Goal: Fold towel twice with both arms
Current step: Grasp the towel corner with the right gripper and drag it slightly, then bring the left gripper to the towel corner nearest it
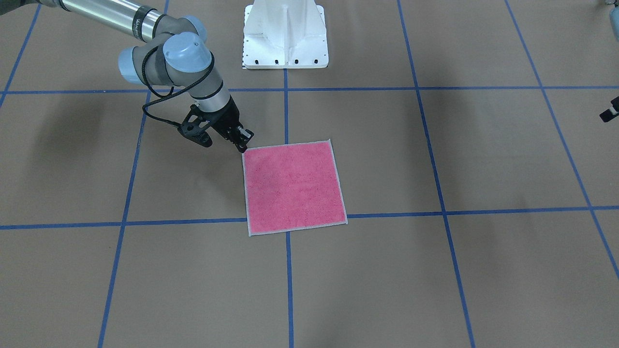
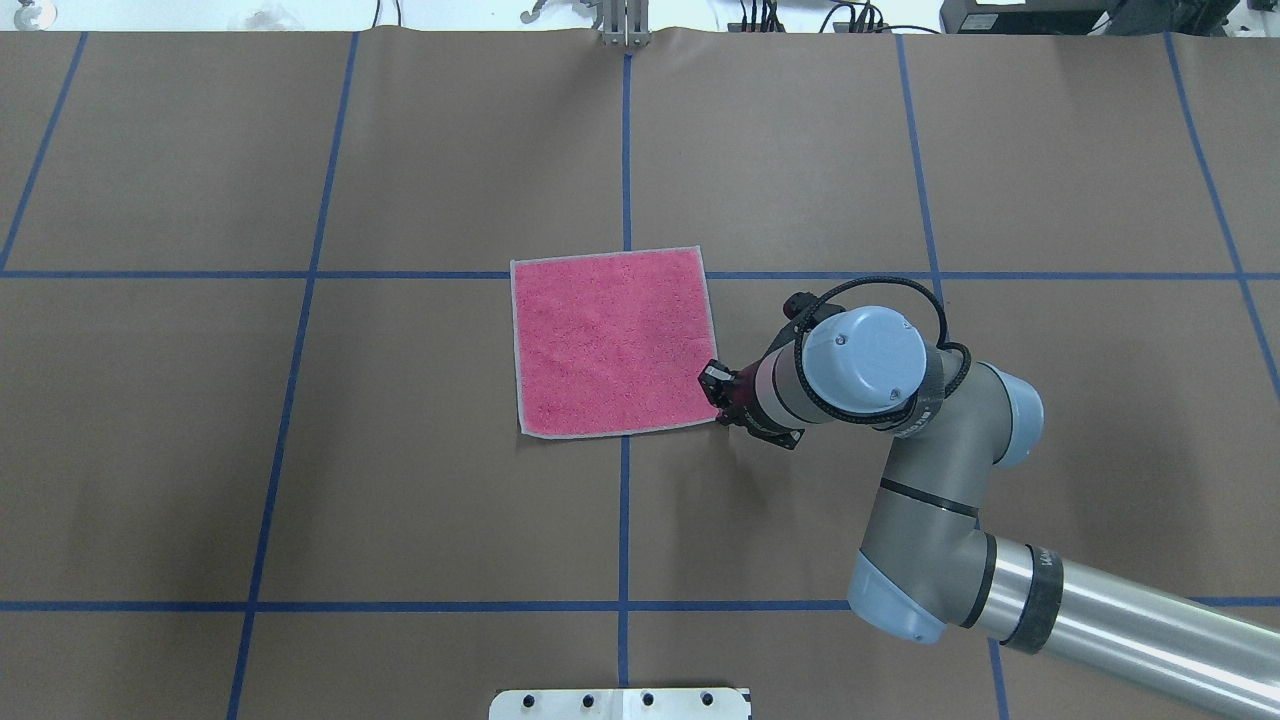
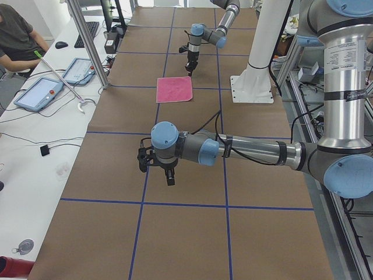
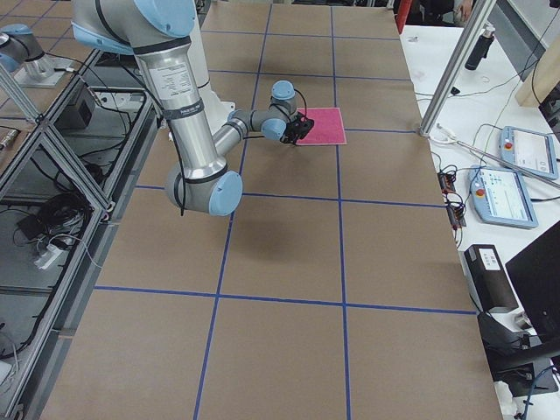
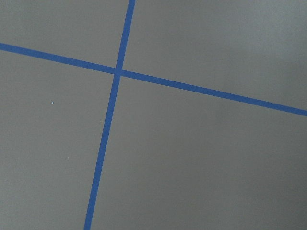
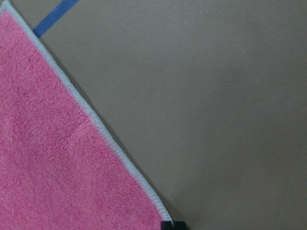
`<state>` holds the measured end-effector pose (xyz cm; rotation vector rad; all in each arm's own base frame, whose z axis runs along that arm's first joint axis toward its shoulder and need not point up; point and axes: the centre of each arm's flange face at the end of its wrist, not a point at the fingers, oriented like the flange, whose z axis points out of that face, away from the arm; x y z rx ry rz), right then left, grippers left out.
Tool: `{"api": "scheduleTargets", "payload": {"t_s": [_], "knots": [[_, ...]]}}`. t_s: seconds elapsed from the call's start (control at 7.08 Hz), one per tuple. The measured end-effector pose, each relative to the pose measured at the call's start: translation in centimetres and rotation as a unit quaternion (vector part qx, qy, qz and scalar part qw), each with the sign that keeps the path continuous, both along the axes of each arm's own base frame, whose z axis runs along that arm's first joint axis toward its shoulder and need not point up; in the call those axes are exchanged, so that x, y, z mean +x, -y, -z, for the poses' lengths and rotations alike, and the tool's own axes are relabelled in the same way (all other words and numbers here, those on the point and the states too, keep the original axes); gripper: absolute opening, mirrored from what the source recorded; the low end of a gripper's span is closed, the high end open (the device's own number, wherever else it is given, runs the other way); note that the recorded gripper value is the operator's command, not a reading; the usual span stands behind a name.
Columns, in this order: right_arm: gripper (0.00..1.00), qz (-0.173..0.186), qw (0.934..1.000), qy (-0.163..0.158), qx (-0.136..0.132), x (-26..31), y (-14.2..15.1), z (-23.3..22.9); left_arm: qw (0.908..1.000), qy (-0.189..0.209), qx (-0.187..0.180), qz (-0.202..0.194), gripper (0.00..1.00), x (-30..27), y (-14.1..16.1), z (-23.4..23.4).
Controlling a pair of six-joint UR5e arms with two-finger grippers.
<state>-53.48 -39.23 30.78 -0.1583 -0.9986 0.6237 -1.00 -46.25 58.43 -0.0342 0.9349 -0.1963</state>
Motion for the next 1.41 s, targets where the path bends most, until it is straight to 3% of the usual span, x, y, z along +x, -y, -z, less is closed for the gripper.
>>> {"api": "scheduleTargets", "payload": {"t_s": [0.71,1.13,1.41], "knots": [[0.00,-0.006,0.9994,-0.015,-0.031,3.7,-2.6,1.2,0.9986,-0.011,-0.030,0.042,1.00,1.4,3.5,4.1],[0.00,-0.006,0.9990,-0.002,-0.045,4.0,-4.3,2.2,0.9947,-0.039,-0.071,0.064,1.00,9.1,6.6,10.9],[0.00,-0.003,0.9989,-0.004,-0.047,4.0,-5.1,2.0,0.9895,-0.071,-0.096,0.083,1.00,18.1,7.0,16.9]]}}
